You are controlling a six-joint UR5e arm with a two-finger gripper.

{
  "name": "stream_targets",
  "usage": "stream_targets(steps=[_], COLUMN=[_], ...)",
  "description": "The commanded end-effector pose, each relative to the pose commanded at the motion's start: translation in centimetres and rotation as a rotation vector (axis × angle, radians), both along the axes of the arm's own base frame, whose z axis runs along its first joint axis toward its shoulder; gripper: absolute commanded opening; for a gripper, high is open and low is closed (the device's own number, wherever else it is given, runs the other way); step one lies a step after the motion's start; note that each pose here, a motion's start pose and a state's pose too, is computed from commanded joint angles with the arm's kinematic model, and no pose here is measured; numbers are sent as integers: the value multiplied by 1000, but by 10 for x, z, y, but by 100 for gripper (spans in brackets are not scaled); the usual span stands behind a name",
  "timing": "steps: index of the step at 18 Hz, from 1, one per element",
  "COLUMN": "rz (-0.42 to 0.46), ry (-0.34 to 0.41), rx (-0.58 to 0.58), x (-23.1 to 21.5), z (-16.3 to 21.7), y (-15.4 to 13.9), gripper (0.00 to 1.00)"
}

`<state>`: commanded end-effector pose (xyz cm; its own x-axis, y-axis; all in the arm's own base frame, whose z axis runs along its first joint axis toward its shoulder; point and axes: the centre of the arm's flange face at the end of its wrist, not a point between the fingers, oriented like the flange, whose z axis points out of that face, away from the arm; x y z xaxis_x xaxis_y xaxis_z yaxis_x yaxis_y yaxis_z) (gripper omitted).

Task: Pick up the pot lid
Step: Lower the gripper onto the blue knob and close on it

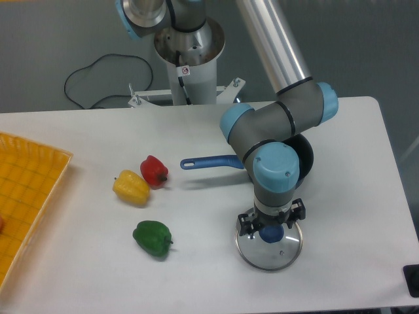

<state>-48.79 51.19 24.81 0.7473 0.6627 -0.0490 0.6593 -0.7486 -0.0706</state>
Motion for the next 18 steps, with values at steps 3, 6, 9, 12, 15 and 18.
stream_targets(steps=[3, 6, 9, 12, 15, 18], rz=[0, 0, 0, 0, 0, -3], ry=[1, -6, -9, -9, -17, -23], rx=[0, -5, -7, -7, -9, -11], x=[-3, -3, -4, -5, -15, -17], z=[-1, -8, -10, -11, -16, -20], y=[-2, -2, -2, -3, -11, -13], gripper=[100, 100, 100, 100, 100, 100])
